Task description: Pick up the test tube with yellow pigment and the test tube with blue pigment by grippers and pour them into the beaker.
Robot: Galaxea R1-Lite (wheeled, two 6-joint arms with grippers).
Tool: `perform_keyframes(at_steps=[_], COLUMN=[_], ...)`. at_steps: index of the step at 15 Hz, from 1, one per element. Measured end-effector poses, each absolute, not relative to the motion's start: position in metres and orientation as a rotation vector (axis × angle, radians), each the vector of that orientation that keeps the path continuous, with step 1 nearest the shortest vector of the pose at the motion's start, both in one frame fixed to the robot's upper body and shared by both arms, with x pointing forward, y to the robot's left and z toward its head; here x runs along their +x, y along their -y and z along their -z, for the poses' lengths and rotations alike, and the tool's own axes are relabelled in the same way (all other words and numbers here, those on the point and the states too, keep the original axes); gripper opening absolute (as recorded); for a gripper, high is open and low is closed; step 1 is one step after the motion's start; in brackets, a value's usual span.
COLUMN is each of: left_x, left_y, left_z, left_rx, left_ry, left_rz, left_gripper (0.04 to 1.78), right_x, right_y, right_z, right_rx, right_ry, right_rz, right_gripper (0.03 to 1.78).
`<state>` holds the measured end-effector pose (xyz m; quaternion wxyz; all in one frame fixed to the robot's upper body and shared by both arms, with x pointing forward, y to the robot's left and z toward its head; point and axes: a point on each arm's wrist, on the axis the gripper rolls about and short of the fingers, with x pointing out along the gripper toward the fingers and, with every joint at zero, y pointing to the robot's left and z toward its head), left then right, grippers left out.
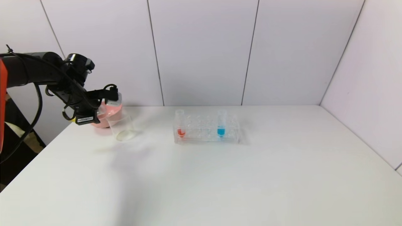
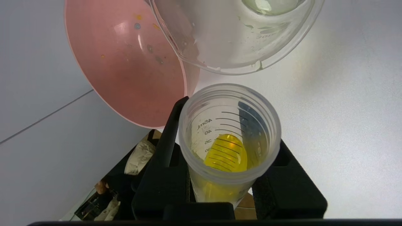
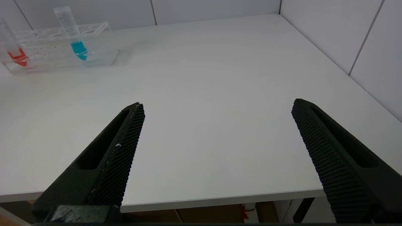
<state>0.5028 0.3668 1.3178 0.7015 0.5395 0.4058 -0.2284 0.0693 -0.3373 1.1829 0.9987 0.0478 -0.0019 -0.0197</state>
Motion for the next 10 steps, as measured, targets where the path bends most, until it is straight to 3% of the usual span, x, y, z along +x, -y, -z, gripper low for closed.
perform_keyframes(at_steps=[10], left_x=[0.5046], left_y=[-0.3607], left_z=[-1.3166], left_rx=[1.288], left_ry=[-0.962], left_rz=[0.461], left_gripper=[0.54], right_x=[0.0693], right_y=[0.3373], right_z=[-1.1829], right_rx=[0.095], right_ry=[0.004], right_rz=[0.04], right_gripper=[1.71])
